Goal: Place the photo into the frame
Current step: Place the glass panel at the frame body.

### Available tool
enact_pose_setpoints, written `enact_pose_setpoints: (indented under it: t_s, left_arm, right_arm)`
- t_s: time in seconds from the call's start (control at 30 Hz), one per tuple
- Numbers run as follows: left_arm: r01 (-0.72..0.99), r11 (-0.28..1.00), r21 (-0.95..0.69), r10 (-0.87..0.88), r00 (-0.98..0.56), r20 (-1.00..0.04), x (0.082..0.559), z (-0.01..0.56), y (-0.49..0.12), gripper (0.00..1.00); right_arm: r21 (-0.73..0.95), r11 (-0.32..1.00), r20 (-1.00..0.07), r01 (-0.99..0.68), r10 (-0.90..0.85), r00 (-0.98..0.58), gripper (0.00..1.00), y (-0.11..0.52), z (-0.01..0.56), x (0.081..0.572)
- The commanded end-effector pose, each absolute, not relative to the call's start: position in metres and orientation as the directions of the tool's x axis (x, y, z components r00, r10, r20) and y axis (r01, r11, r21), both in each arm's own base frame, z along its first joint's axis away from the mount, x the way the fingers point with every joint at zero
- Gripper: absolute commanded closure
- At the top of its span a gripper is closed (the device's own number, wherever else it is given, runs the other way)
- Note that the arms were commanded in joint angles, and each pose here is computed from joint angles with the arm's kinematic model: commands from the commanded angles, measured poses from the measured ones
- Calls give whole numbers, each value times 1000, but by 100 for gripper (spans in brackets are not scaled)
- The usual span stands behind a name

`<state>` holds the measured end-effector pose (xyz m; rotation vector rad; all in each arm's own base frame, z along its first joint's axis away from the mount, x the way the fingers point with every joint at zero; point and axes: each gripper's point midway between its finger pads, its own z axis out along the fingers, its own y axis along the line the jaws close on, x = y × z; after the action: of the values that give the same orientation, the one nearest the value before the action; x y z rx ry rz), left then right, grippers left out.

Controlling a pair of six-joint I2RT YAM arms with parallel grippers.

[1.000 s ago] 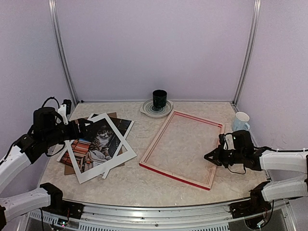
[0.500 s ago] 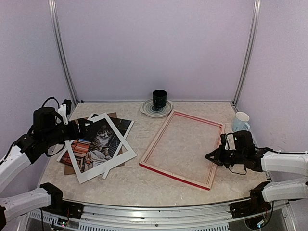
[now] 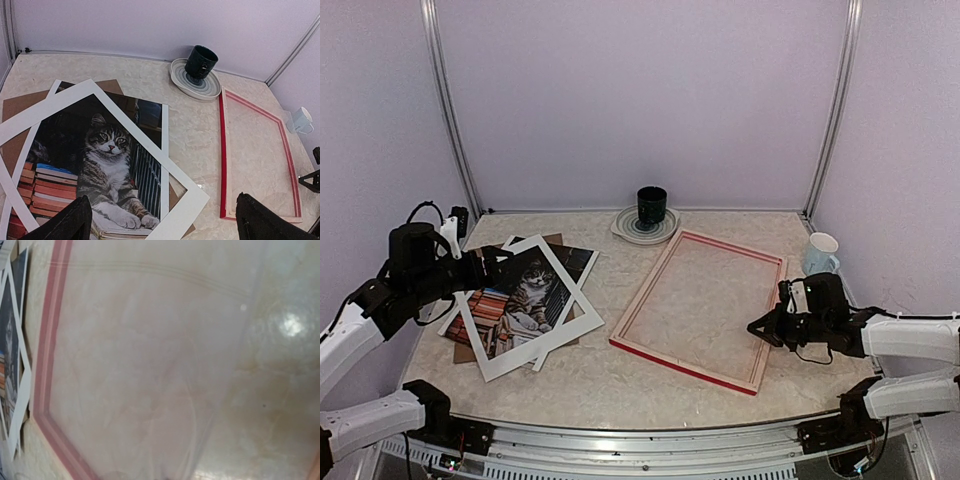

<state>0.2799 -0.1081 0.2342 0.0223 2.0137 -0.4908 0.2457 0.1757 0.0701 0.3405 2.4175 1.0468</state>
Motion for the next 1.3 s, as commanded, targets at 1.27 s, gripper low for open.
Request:
enact_pose_setpoints:
  t_s: [1.27]
  left_arm:
    - [231, 917, -326, -192, -461, -866, 280, 237, -107, 1]
  right_arm:
    - [705, 708, -336, 47, 391, -857, 100, 163, 63, 237]
